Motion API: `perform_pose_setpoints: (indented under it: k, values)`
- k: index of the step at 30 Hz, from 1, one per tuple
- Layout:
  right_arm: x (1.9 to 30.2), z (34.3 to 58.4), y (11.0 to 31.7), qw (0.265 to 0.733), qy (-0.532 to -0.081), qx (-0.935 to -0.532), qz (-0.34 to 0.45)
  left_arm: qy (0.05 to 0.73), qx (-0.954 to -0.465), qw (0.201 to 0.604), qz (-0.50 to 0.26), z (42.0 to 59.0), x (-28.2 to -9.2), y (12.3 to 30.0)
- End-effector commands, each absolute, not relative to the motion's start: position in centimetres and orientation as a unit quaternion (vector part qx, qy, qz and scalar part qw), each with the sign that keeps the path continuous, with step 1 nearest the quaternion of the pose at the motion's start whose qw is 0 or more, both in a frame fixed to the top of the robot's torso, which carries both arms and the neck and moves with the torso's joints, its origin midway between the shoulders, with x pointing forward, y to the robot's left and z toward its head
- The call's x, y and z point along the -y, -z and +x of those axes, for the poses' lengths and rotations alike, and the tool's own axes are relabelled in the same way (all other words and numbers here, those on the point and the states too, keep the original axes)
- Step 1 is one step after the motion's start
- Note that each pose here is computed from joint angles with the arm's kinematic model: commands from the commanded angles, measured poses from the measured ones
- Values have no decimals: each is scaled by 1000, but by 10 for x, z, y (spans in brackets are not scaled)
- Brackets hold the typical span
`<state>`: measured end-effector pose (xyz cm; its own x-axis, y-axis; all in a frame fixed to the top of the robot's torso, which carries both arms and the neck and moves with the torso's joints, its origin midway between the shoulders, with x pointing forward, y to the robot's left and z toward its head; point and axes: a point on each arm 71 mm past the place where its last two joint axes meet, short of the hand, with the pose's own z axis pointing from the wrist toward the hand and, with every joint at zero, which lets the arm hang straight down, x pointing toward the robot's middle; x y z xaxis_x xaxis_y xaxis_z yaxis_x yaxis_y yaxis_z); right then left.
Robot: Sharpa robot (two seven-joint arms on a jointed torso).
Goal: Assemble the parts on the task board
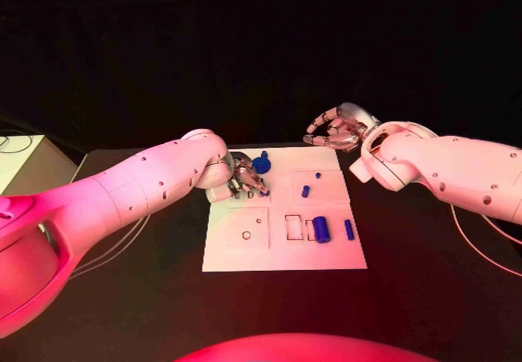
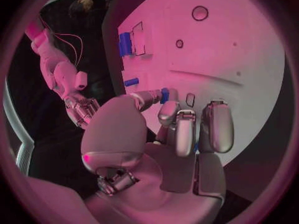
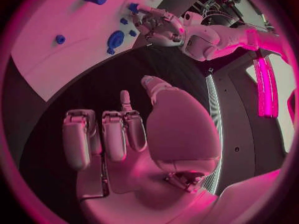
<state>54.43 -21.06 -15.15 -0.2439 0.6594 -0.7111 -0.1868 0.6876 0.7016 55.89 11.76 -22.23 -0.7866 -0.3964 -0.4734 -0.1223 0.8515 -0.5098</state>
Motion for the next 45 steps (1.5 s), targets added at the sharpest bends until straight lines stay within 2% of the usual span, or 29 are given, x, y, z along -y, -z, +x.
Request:
perform_pose_setpoints:
  k: [1, 11, 20, 25, 36, 45]
  values:
    - [210, 544, 153, 587, -356, -708, 162, 251, -911, 289, -151, 558, -116, 221]
    - [213, 545, 154, 586, -353, -710, 164, 255, -907, 292, -166, 554, -127, 218]
    - [217, 545, 154, 587, -349, -712, 166, 239, -904, 315, -163, 551, -143, 214]
    - [217, 545, 155, 586, -348, -713, 165, 219, -903, 340, -146, 551, -148, 212]
    - [217, 546, 155, 586, -347, -714, 166, 187, -903, 371, -112, 552, -150, 211]
    - [215, 546, 155, 585, -348, -714, 164, 169, -903, 387, -85, 551, -139, 217]
